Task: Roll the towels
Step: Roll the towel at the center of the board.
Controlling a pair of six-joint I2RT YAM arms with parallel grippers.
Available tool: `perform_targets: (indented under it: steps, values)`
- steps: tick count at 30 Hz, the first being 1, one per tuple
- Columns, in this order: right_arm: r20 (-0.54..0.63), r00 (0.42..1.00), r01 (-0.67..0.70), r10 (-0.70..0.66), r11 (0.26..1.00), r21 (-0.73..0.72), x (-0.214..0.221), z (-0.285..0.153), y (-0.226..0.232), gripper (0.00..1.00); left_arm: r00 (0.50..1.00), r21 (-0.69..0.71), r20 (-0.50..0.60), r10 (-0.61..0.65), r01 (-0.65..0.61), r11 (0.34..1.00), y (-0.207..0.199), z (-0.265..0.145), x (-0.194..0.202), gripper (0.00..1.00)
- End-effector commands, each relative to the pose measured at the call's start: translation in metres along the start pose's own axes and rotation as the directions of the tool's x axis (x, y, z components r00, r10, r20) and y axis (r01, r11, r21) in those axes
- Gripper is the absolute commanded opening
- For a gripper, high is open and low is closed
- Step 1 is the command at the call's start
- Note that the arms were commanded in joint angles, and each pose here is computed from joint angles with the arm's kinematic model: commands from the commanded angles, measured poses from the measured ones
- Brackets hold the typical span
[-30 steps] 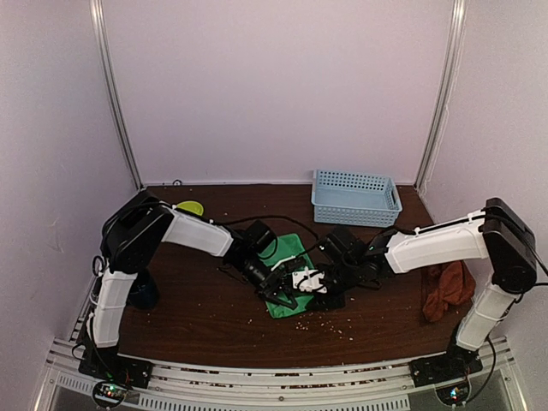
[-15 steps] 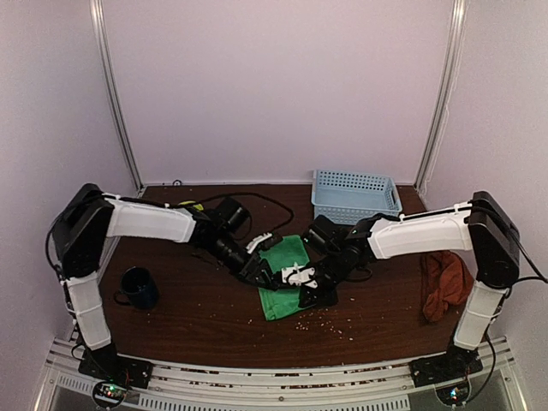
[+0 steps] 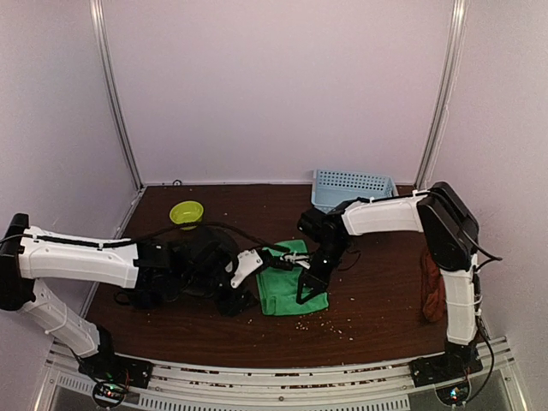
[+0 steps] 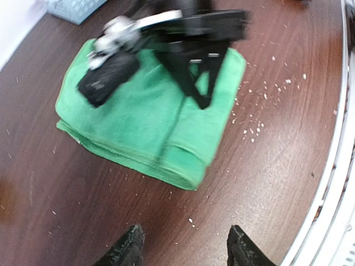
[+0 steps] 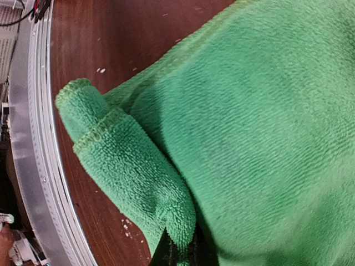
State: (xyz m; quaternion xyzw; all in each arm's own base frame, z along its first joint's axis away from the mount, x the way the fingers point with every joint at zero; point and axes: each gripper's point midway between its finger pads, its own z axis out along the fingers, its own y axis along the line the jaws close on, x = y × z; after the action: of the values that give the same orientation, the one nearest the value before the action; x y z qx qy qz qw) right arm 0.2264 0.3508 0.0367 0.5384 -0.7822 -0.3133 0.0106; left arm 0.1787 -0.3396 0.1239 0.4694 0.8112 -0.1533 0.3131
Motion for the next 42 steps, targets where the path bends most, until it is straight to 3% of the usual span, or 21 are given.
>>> perform_targets:
  steps: [1, 4, 8, 13, 16, 27, 34, 38, 42]
  values:
    - [-0.043, 0.992, -0.12, 0.118, 0.991, -0.054, 0.0, 0.008, -0.022, 0.02, 0.971, -0.132, 0.121, 0.208, -0.192, 0.973, -0.006, -0.006, -0.024, 0.53]
    - [-0.076, 0.987, -0.149, 0.145, 0.988, -0.049, -0.001, 0.018, -0.035, 0.04, 0.939, -0.089, 0.164, 0.301, -0.29, 0.953, -0.031, 0.002, -0.038, 0.52]
    - [-0.068, 0.986, -0.158, 0.154, 0.986, -0.057, -0.009, 0.018, -0.036, 0.06, 0.915, -0.053, 0.13, 0.383, -0.379, 0.924, -0.046, 0.03, -0.051, 0.51]
    - [-0.102, 0.979, -0.184, 0.177, 0.981, -0.065, 0.005, 0.025, -0.036, 0.08, 0.867, -0.106, 0.056, 0.496, -0.489, 0.866, -0.044, 0.069, -0.046, 0.5]
    - [-0.118, 0.976, -0.192, 0.182, 0.979, -0.075, 0.011, 0.03, -0.036, 0.08, 0.807, -0.169, 0.007, 0.591, -0.581, 0.796, -0.033, 0.083, -0.035, 0.51]
    - [-0.101, 0.979, -0.19, 0.179, 0.975, -0.117, 0.003, 0.03, -0.031, 0.09, 0.733, -0.173, -0.12, 0.67, -0.68, 0.713, -0.024, 0.124, -0.017, 0.53]
    - [-0.086, 0.984, -0.167, 0.157, 0.979, -0.118, -0.006, 0.02, -0.027, 0.13, 0.692, -0.228, -0.355, 0.629, -0.716, 0.66, 0.01, 0.15, 0.023, 0.36]
    - [-0.055, 0.991, -0.133, 0.126, 0.98, -0.148, -0.014, 0.004, -0.019, 0.19, 0.707, -0.202, -0.345, 0.617, -0.698, 0.687, 0.005, 0.149, 0.024, 0.19]
    - [0.083, 0.993, -0.07, 0.08, 0.991, -0.117, -0.046, -0.054, -0.014, 0.32, 0.718, -0.143, -0.31, 0.623, -0.683, 0.716, -0.006, 0.147, 0.024, 0.06]
